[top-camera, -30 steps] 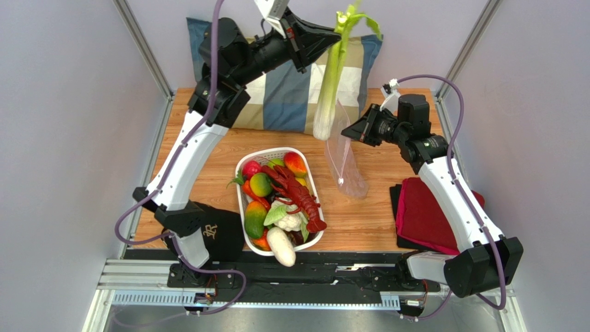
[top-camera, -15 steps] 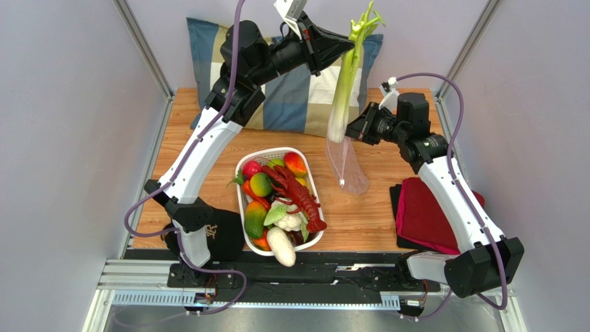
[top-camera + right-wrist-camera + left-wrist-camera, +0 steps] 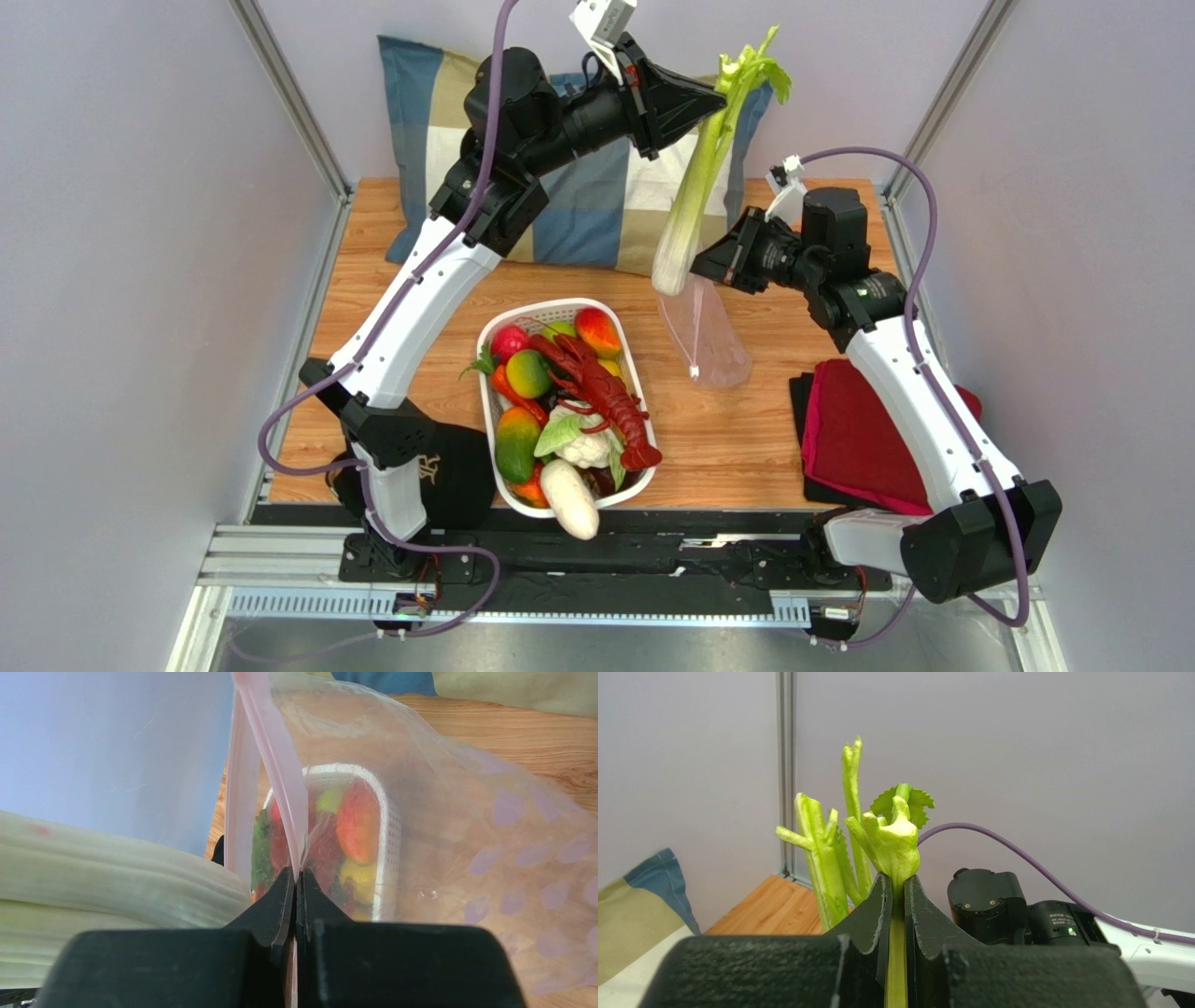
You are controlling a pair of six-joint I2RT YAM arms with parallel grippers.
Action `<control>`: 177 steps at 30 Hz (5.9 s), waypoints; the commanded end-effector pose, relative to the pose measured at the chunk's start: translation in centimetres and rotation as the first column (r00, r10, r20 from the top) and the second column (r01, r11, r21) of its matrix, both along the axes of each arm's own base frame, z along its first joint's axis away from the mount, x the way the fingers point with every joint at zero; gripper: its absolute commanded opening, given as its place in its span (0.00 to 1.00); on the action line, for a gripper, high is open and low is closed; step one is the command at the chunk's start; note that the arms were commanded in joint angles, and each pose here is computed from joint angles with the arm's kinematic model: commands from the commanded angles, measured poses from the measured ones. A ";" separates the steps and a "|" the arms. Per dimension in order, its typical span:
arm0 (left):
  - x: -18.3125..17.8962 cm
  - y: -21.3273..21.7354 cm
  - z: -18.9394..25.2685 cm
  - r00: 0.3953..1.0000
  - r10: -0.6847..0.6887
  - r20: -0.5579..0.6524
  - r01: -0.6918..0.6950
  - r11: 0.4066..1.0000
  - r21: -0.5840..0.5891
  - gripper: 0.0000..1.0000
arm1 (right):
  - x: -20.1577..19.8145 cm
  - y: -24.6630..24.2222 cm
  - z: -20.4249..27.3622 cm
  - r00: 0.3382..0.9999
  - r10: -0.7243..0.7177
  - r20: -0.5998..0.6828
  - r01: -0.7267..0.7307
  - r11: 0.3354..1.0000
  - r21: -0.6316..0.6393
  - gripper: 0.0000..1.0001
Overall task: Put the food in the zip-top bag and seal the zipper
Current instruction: Place the fake vegetable in the zipper food storage bag, then pick up the fake fruit from the bin.
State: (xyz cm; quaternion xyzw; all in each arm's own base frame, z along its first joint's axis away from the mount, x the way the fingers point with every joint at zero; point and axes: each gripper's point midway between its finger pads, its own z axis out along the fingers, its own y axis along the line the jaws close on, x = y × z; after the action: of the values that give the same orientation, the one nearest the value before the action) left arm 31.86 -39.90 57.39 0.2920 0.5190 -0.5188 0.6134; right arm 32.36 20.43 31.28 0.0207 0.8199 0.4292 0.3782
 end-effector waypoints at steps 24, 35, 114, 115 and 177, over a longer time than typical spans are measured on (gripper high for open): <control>-1.7 -0.6 2.0 0.997 -0.073 -0.012 0.071 0.993 -0.095 0.00 | -0.7 0.9 2.1 0.995 0.044 0.091 -0.047 0.998 0.033 0.00; -2.3 -0.7 3.0 0.994 -0.106 0.009 0.106 0.986 -0.126 0.00 | -0.5 1.3 1.8 0.995 0.054 0.079 -0.058 0.997 0.054 0.00; -1.9 -0.1 -17.8 0.789 0.150 -0.596 0.113 0.918 0.380 0.49 | -3.8 -3.4 7.2 0.981 -0.039 0.192 0.030 0.998 0.049 0.00; -1.8 -0.2 -17.6 0.797 0.144 -0.587 0.112 0.919 0.378 0.58 | -4.0 -3.4 7.0 0.982 -0.040 0.184 0.031 0.998 0.050 0.00; -8.4 21.4 -40.6 0.987 -0.073 -0.141 0.159 0.498 0.852 0.71 | -0.4 -3.4 0.9 0.999 -0.041 0.032 0.040 0.999 0.028 0.00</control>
State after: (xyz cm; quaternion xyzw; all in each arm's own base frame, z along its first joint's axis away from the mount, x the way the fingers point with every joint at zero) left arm 24.73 -18.49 15.26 0.5509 0.7353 -0.2394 0.3139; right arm 31.43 16.97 30.40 0.0536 0.8206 0.4270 0.3761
